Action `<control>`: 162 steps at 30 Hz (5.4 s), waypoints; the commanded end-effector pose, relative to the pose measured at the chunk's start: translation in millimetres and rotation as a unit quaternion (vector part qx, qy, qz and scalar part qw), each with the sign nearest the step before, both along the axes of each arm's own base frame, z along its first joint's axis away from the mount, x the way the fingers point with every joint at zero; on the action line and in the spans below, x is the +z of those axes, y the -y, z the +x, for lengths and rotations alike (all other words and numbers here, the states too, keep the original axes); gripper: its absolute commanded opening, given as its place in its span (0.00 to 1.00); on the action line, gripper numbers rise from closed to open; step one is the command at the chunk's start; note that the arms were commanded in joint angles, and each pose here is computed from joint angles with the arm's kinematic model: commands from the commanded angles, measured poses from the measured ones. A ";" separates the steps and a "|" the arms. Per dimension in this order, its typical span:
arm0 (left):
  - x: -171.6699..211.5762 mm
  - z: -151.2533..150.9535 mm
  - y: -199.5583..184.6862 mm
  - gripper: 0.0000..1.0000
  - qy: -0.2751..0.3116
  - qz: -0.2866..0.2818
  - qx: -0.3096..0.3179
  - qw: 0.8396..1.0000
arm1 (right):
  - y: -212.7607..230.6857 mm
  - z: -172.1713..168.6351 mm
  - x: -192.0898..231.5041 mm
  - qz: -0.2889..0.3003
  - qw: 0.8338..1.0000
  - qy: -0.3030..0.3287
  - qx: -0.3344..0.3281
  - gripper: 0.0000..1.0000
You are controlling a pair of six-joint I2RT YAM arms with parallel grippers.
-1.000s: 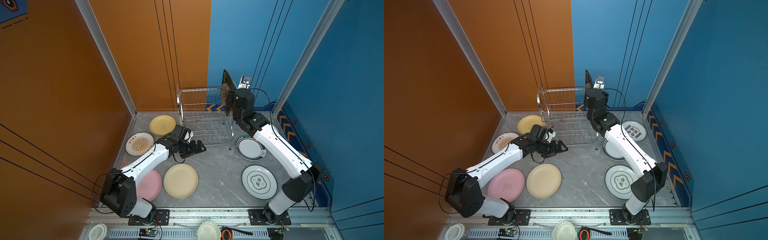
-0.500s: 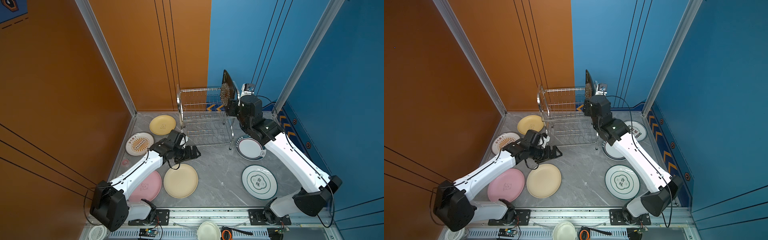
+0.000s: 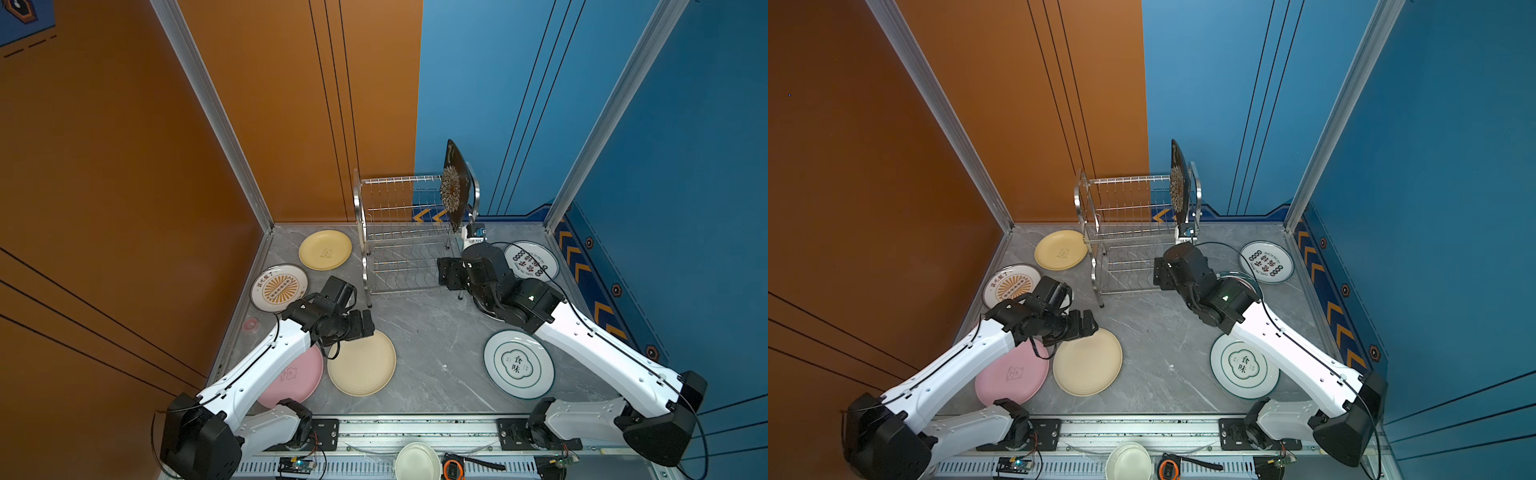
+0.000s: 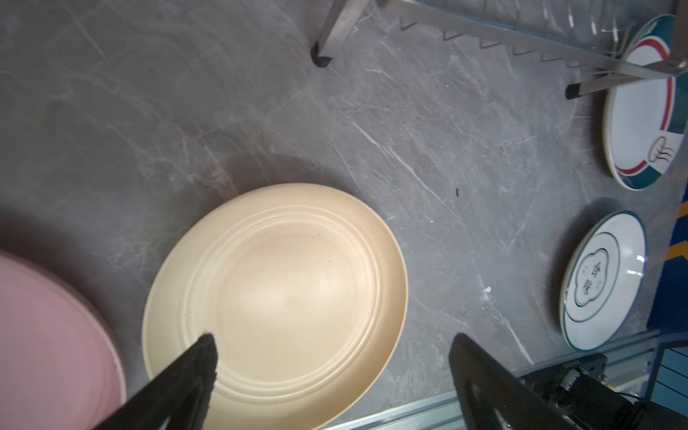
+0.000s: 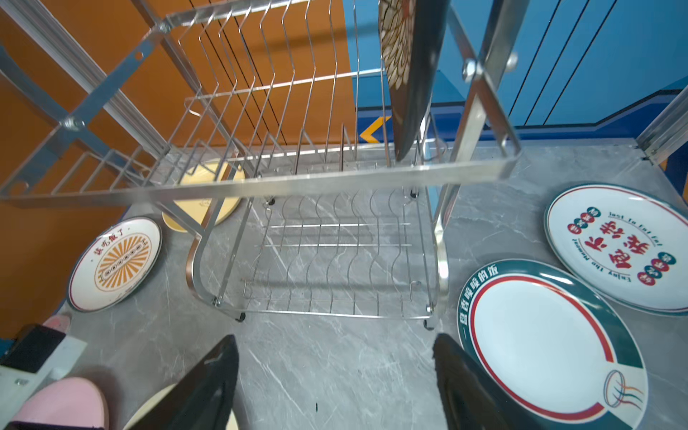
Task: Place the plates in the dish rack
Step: 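Release the black plate with the right gripper while the left gripper lowers, then pinch the cream plate rim with the left gripper while the right gripper approaches, then tilt the cream plate upright between both grippers, then open the left gripper, then carry the upright cream plate with the right gripper to the rack beside the black plate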
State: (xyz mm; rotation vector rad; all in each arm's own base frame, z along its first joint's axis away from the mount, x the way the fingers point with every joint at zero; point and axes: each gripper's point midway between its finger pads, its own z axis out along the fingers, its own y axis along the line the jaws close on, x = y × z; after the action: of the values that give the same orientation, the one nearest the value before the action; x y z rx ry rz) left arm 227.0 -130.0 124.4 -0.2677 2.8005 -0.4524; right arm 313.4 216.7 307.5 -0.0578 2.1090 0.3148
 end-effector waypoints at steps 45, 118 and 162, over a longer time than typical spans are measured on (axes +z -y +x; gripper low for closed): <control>-75.2 -14.6 -35.7 0.98 -0.149 0.017 -0.016 0.989 | 40.0 -49.8 -48.1 0.059 0.996 -0.070 0.016 1.00; 5.3 -19.2 40.6 0.00 -0.026 -0.100 -0.046 0.994 | -53.2 -85.0 -136.6 0.202 0.912 -0.270 0.236 0.97; 40.2 13.9 38.3 0.67 0.018 -0.124 -0.044 0.991 | 7.7 -57.2 -68.2 0.110 0.975 -0.173 0.085 0.00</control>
State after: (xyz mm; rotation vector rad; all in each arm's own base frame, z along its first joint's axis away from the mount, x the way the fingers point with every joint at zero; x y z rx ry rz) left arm 236.4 -170.1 152.3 -0.1977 2.7626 -0.8092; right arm 251.9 237.0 218.3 -0.0971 2.4484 0.8962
